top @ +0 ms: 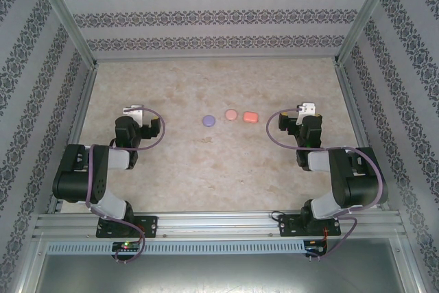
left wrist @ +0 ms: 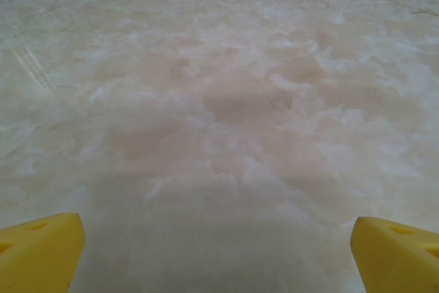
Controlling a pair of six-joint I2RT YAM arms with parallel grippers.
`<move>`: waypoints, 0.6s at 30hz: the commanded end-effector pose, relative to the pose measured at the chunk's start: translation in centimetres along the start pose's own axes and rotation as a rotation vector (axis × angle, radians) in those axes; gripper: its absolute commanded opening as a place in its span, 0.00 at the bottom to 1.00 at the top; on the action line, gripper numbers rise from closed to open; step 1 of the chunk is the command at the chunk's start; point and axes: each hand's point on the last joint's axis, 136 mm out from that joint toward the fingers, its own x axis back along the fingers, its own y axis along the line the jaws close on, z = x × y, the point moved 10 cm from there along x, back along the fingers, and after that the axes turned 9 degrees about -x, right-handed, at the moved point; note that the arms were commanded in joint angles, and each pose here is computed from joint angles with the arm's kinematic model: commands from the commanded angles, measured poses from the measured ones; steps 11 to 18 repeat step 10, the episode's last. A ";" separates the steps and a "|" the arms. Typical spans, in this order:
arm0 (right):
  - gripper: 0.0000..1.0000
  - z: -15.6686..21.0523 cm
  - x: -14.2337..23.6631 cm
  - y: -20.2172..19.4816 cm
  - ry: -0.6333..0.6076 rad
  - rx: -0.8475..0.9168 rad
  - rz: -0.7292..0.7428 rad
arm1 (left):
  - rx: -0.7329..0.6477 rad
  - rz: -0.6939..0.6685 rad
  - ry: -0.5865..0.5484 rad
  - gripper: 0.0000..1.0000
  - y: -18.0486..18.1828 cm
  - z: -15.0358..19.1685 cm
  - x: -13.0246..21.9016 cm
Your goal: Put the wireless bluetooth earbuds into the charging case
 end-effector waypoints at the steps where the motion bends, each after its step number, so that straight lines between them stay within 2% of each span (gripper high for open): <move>1: 0.98 -1.0 -0.2 0.3 -0.046 -0.010 0.002 | 0.012 -0.007 -0.014 1.00 0.0 -0.5 -0.2; 6: 0.98 -1.1 -0.6 0.1 -0.018 -0.021 -0.047 | 0.012 -0.007 -0.014 0.99 0.0 -0.5 -0.2; 18: 0.98 -1.0 -0.2 0.3 -0.030 -0.007 -0.055 | 0.012 -0.007 -0.013 0.99 0.0 -0.4 -0.2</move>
